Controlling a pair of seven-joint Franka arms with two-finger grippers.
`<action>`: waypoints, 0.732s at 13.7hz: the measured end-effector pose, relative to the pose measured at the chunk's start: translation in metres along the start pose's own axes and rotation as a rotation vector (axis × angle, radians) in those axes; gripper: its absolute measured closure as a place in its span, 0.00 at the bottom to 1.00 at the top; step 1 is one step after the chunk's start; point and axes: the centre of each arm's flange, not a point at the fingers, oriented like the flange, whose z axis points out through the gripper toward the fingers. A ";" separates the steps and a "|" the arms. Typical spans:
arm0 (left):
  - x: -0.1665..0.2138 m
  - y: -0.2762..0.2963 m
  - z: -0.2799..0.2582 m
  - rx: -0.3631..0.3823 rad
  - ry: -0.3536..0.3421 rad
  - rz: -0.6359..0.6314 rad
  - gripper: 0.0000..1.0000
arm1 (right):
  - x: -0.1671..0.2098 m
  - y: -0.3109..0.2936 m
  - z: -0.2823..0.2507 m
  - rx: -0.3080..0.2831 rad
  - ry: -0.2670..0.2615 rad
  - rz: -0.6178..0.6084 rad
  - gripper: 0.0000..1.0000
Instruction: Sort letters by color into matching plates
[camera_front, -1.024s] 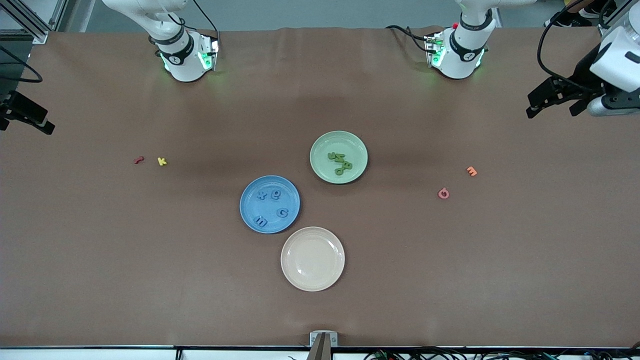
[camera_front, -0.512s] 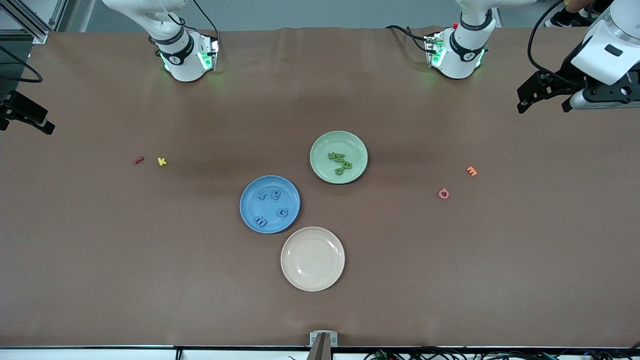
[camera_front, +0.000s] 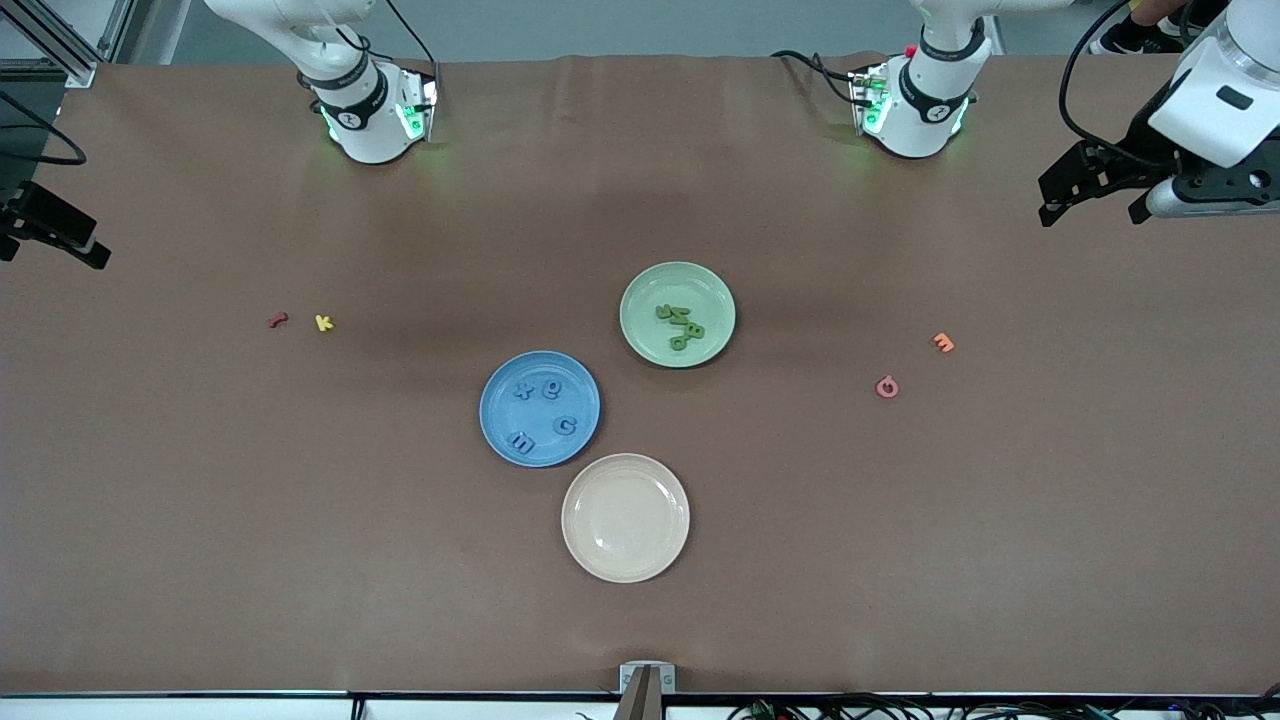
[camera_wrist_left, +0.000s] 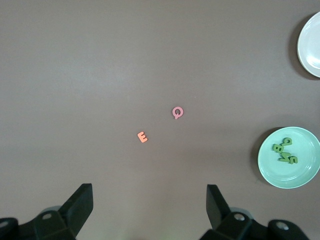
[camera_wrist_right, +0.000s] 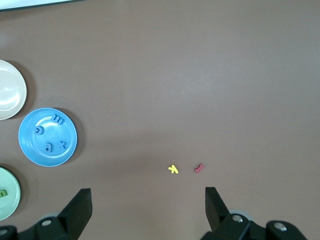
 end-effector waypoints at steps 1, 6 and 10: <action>0.000 0.000 0.000 0.000 0.001 0.000 0.00 | 0.000 0.000 0.000 0.000 0.000 0.000 0.00; 0.001 -0.001 -0.005 -0.002 0.010 -0.002 0.00 | 0.000 0.000 0.000 0.000 0.000 -0.052 0.00; 0.001 -0.003 -0.009 -0.001 0.003 -0.006 0.00 | 0.000 0.000 0.000 0.000 0.000 -0.059 0.00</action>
